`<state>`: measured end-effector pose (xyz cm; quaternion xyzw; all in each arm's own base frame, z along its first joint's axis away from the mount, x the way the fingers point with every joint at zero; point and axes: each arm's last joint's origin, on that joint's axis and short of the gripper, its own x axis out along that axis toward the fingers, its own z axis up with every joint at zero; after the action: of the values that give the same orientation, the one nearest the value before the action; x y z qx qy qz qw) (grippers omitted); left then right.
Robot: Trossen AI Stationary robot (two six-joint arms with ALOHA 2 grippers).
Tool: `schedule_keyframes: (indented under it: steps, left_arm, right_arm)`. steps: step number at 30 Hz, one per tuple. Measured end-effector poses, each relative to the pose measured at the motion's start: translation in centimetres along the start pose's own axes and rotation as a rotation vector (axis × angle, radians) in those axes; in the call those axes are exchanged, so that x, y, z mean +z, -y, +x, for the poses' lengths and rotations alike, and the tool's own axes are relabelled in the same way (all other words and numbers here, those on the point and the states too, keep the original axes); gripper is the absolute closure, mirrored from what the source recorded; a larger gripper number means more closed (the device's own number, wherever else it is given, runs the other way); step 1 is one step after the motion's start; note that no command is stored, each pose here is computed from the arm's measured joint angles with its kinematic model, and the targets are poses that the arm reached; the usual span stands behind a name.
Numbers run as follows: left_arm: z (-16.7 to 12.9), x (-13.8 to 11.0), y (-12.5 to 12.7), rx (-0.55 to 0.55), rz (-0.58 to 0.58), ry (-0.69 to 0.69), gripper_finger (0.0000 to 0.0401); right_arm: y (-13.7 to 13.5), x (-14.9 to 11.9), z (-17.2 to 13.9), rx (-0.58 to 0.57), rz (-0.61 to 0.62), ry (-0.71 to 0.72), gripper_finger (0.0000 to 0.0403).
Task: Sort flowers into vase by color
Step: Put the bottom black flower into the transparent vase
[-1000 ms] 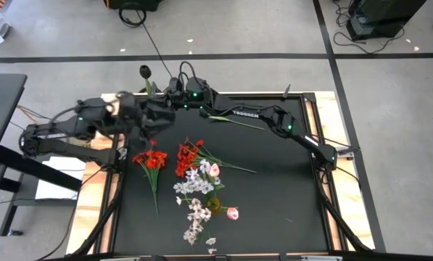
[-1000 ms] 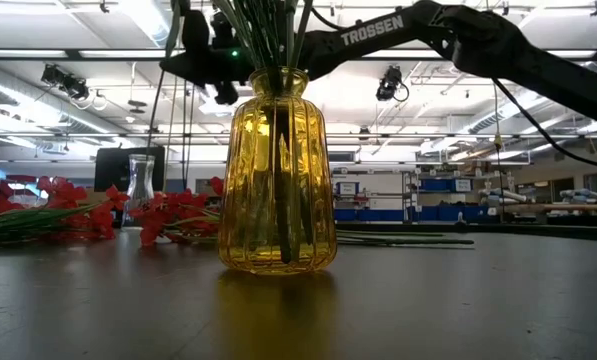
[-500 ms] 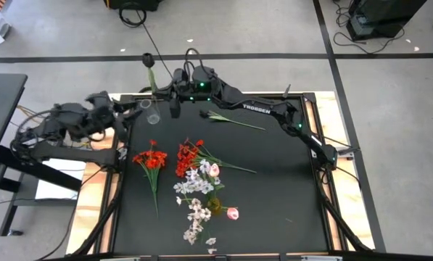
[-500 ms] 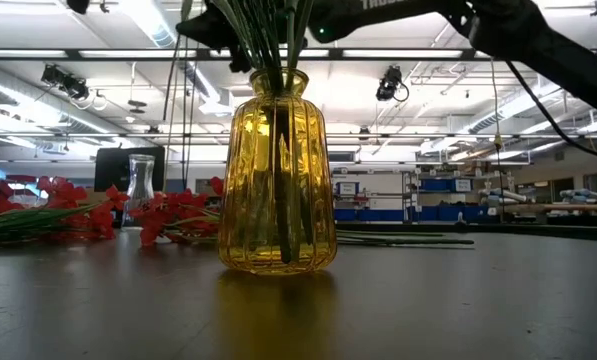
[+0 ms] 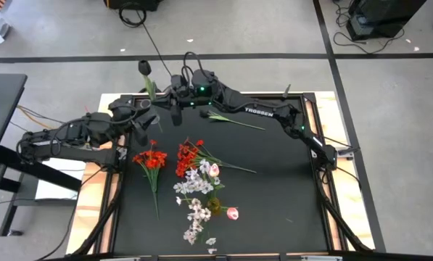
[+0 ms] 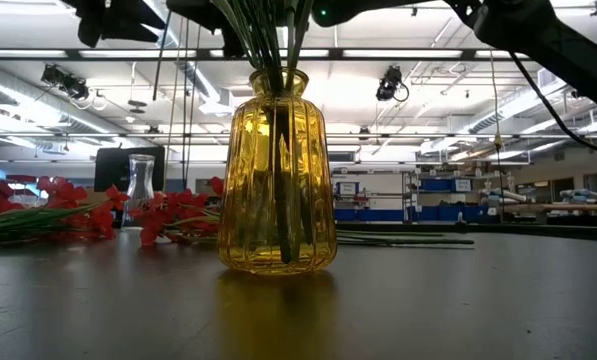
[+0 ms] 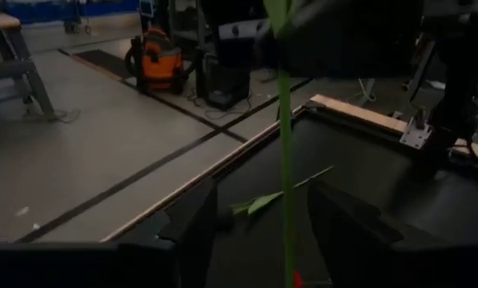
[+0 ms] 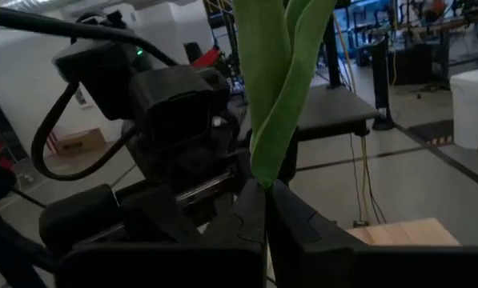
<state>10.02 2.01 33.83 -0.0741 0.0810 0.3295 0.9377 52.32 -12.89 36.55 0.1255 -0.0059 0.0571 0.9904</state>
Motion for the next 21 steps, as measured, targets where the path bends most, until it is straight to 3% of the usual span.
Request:
schedule_keyframes:
  steps: [7,21]
  left_arm:
    - [0.0,1.2,0.3,-0.028,-0.013,0.124,0.0234]
    - [1.4,0.9,0.8,-0.136,-0.02,0.058,0.0343]
  right_arm:
    - [-1.0,-0.4,0.4,0.036,0.005,-0.025,0.0392]
    - [-1.8,-0.7,0.7,0.056,-0.01,-0.03,0.0392]
